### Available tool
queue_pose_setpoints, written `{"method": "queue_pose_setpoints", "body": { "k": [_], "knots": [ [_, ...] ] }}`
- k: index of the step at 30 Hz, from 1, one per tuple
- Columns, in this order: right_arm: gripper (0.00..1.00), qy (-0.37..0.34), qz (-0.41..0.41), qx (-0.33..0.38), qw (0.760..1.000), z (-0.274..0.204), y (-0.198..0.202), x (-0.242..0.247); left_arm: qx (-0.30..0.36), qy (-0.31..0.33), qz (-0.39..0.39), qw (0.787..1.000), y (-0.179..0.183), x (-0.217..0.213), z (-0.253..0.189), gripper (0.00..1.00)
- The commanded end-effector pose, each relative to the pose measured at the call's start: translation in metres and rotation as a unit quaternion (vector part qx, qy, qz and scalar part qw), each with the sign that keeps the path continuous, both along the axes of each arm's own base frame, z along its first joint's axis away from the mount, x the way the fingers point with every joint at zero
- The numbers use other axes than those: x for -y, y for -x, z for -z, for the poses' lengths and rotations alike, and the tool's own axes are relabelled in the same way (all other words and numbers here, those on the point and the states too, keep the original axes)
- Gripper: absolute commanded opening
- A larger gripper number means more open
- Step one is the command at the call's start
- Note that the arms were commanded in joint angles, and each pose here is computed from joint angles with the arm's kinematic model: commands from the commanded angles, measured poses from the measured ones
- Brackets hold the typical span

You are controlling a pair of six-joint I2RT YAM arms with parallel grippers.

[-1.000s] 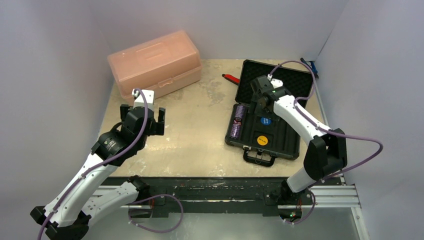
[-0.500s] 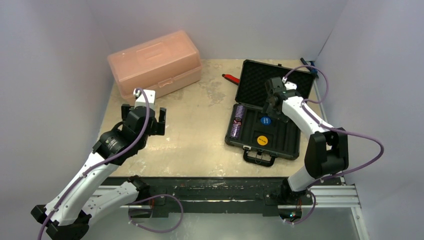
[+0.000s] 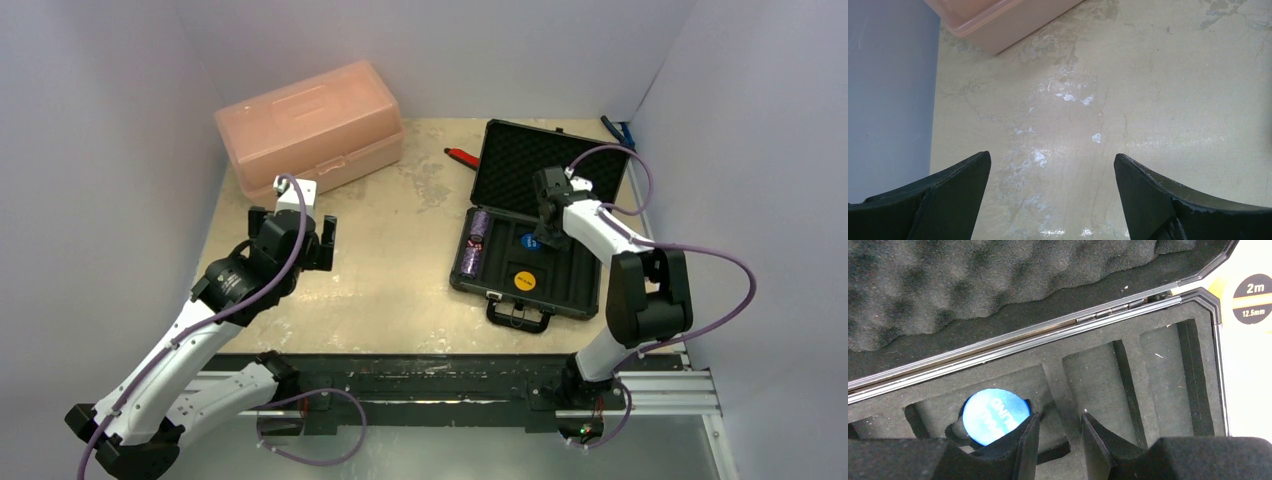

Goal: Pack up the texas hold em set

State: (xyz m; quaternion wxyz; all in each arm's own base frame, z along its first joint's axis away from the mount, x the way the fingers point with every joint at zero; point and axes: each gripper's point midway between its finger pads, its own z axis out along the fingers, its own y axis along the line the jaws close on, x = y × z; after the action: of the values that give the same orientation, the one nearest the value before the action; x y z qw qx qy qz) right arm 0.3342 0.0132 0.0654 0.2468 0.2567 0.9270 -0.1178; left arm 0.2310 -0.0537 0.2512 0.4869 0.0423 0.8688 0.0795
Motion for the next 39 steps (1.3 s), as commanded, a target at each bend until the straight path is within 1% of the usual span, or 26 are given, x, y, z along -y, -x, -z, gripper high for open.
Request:
{"method": "queue_pose_setpoints", "body": {
  "k": [1, 2, 5, 8, 11, 26, 30, 33, 36, 39],
  "knots": [
    [0.39, -0.022, -0.017, 0.002, 1.000, 0.008, 0.001, -0.007, 0.009, -0.001, 0.001, 1.000, -0.005, 0.001, -0.003, 0.94],
    [0.38, -0.023, -0.020, 0.000, 1.000, 0.010, 0.003, -0.008, 0.009, -0.001, 0.001, 1.000, -0.005, 0.001, -0.003, 0.94],
    [0.30, -0.030, -0.035, -0.003, 0.999, 0.014, 0.005, -0.011, 0.009, -0.001, 0.001, 1.000, -0.005, 0.001, -0.003, 0.93],
    [0.29, -0.068, -0.064, 0.001, 0.996, 0.016, 0.005, -0.027, 0.012, 0.003, 0.003, 1.000, -0.005, 0.002, -0.004, 0.93],
    [0.26, -0.084, -0.096, 0.011, 0.992, 0.014, 0.004, -0.043, 0.013, 0.002, 0.003, 1.000, -0.005, 0.002, -0.004, 0.93],
    [0.28, -0.136, -0.196, 0.021, 0.971, 0.004, -0.005, -0.140, 0.012, 0.000, 0.003, 1.000, -0.005, 0.001, -0.004, 0.93],
    [0.29, -0.139, -0.210, 0.025, 0.967, -0.001, -0.010, -0.153, 0.013, 0.001, 0.002, 1.000, -0.005, 0.001, -0.005, 0.93],
    [0.32, -0.135, -0.209, 0.029, 0.968, -0.011, -0.014, -0.153, 0.012, 0.000, 0.003, 1.000, -0.005, 0.001, -0.004, 0.93],
    [0.39, -0.127, -0.205, 0.036, 0.970, -0.029, -0.015, -0.150, 0.013, 0.001, 0.002, 1.000, -0.005, 0.001, -0.004, 0.93],
    [0.51, -0.116, -0.206, 0.044, 0.971, -0.050, -0.017, -0.145, 0.012, 0.001, 0.002, 1.000, -0.005, 0.002, -0.004, 0.93]
  ]
}}
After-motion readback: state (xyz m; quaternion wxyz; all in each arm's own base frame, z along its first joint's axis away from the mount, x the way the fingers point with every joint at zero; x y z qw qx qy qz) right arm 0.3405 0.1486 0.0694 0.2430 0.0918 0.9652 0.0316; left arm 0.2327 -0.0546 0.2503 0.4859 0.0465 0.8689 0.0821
